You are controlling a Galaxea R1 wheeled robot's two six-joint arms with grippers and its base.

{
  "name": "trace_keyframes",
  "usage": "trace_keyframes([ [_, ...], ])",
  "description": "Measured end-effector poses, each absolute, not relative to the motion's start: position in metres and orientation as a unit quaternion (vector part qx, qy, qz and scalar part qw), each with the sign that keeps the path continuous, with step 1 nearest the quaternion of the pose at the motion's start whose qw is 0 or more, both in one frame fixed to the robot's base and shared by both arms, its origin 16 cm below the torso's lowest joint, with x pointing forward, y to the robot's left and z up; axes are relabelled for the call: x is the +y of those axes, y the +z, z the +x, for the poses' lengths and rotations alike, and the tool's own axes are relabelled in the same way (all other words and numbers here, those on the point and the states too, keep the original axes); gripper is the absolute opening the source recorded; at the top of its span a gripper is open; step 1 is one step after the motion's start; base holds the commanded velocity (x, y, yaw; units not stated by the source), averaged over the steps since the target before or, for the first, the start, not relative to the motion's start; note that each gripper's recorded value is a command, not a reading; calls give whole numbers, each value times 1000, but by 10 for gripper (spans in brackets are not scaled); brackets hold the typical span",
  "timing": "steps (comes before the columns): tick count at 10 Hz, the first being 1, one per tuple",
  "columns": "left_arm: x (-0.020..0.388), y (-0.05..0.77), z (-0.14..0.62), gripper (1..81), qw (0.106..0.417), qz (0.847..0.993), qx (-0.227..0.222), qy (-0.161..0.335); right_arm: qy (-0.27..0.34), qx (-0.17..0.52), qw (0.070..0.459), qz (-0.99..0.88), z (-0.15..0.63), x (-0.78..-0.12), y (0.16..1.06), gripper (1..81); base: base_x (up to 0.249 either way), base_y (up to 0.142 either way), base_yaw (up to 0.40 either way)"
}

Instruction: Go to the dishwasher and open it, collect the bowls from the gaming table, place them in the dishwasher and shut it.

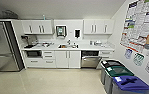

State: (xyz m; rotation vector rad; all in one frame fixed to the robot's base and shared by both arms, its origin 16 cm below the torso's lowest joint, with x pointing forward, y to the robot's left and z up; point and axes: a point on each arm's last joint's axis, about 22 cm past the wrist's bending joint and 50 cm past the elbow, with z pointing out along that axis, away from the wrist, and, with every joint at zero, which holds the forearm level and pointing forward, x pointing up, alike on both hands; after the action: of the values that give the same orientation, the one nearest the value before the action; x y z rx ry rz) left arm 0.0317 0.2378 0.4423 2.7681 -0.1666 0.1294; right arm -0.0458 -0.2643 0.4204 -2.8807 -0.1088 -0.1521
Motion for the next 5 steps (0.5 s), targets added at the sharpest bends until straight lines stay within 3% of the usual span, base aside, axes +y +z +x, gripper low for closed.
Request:
trace_keyframes([
  [4,235,440,16,10,179,981,-65,28,-52,-37,127,-990,-46,-265,420,10,134,0,0],
  [5,235,440,3,10,180,982,-62,20,-54,-38,127,-990,-43,-264,420,10,134,-87,0],
])
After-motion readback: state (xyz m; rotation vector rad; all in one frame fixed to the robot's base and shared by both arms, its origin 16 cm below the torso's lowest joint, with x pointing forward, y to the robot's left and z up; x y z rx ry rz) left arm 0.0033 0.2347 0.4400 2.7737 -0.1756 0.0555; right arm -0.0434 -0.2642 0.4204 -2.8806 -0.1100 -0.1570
